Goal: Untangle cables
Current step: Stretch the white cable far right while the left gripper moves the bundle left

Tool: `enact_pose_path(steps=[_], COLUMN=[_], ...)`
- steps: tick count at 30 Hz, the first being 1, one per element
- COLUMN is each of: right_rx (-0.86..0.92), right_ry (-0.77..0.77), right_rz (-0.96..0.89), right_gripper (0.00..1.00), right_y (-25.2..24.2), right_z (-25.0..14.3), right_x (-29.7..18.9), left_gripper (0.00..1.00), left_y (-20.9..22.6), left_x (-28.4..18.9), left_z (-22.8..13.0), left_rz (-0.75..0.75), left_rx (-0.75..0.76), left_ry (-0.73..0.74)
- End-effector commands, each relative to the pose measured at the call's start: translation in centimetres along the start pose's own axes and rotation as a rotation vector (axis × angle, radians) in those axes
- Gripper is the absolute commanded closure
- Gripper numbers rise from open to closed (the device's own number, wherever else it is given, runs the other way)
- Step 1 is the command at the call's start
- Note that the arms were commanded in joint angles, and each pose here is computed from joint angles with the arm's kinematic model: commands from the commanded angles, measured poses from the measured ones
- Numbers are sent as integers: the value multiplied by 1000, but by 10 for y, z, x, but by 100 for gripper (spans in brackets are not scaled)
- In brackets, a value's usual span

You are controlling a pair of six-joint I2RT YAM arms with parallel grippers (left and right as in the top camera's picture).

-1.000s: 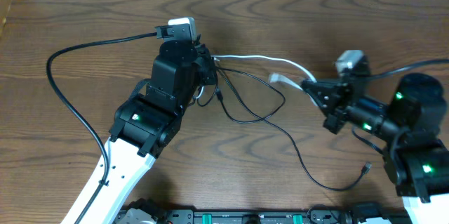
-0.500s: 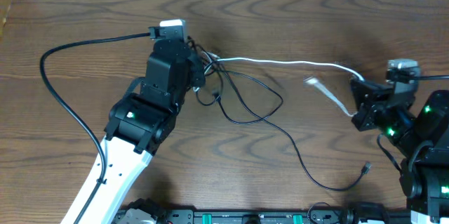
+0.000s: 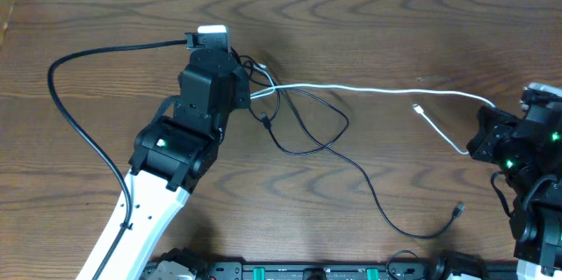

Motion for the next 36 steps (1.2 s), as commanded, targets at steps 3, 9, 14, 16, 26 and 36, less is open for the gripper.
enact_pose_path(steps=[3, 9, 14, 16, 26, 36], right_rx=[71, 131, 176, 191, 252, 353], right_ry=[-23, -41, -53, -51, -23, -23], right_rz=[-158, -257, -307, -326, -397, -506], right_gripper=[99, 99, 99, 99, 99, 99], right_y=[-21, -37, -49, -54, -75, -107], right_z=[0, 1, 4, 5, 5, 6], right_x=[-4, -8, -9, -8, -2, -4], left_gripper=[85, 85, 85, 85, 85, 85], left_y=[20, 38, 55, 61, 89, 120], left_x=[-2, 1, 3, 3, 4, 3], left_z=[11, 11, 12, 12, 13, 13], left_rz=[151, 213, 265, 282, 364, 452], left_rx=[14, -12, -48, -64, -115, -173], left_ry=[-40, -25, -20, -20, -15, -10])
Point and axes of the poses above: each gripper's point midway between its finger pads, its own x axis out along the fingers, its own y axis along the line the jaws close on, z = x × y, the point moved 9 cm from there along -x, back along the fingers, and after that the axes turned 3 degrees about x, right-handed, at the moved point
